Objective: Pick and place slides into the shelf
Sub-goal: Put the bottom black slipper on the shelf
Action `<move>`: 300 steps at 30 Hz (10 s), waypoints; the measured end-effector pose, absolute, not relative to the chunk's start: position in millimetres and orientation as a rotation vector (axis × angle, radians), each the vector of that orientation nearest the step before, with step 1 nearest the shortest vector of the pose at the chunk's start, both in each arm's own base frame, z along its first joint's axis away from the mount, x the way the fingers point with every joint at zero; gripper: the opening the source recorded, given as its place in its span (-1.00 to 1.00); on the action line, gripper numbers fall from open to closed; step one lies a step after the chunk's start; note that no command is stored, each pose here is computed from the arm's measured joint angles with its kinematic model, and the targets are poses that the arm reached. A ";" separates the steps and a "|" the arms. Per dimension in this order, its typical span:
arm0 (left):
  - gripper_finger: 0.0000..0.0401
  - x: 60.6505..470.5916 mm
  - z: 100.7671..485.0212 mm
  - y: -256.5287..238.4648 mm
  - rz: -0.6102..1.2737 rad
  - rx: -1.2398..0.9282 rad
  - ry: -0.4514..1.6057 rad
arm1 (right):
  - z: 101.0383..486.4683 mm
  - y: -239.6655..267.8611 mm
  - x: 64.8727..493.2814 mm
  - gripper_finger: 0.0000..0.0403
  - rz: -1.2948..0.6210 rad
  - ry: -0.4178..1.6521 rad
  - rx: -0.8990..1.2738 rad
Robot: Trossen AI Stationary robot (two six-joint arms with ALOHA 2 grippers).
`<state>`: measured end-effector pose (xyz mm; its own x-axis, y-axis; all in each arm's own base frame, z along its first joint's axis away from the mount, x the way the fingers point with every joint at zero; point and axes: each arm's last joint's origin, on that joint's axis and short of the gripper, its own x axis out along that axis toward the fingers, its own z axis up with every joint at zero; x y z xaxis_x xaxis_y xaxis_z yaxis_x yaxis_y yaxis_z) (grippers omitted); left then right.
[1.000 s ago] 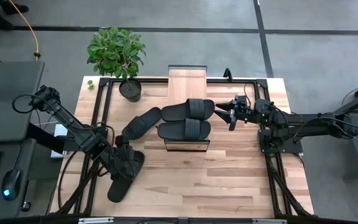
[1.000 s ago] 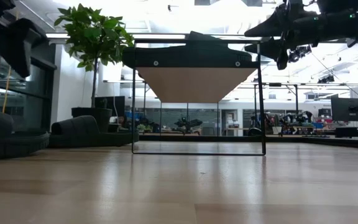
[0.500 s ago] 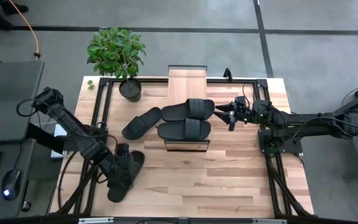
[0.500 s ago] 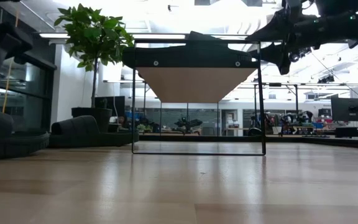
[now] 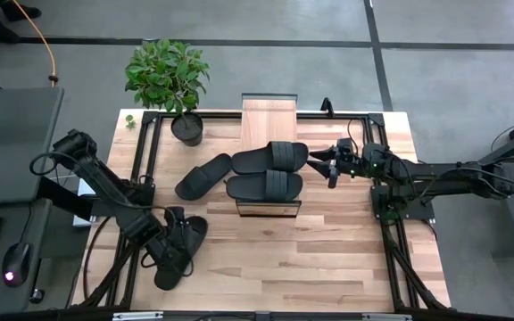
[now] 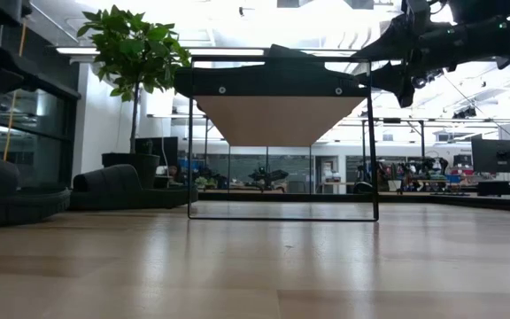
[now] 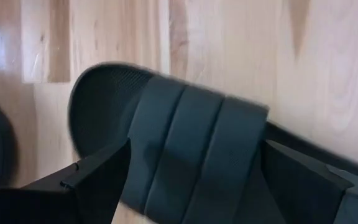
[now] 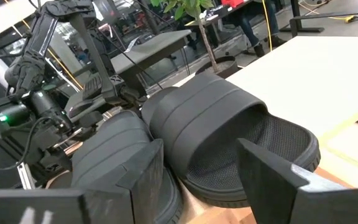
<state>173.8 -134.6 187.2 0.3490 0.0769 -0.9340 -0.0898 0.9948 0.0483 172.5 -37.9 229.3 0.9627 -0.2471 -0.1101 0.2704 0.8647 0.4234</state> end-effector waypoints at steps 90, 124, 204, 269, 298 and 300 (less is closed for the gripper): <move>-0.56 193.3 141.5 -170.8 0.658 0.621 1.253 | 223.8 -38.2 171.6 -0.04 -0.299 0.104 0.471; -0.96 214.6 208.6 -177.7 0.663 0.762 1.122 | 248.2 -10.0 176.6 -0.04 -0.054 -0.096 0.382; -0.95 220.8 338.2 -124.8 0.605 0.550 0.924 | 256.7 8.9 178.5 -0.04 -0.174 -0.069 0.393; -0.95 353.8 389.9 30.7 1.375 0.521 0.586 | 292.5 48.2 282.5 -0.04 -0.344 -0.060 0.097; -0.95 382.9 379.5 30.9 1.328 0.540 0.580 | 293.6 49.9 282.6 -0.04 -0.272 -0.094 0.237; -0.95 382.8 379.5 30.9 1.330 0.540 0.579 | 293.6 49.9 282.6 -0.04 -0.269 -0.094 0.242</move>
<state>382.8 30.9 379.5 0.1420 0.9865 -0.0815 -0.7313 0.1601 0.6631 282.6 49.9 293.6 0.9597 -0.2744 0.0600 0.2519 0.9353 0.2485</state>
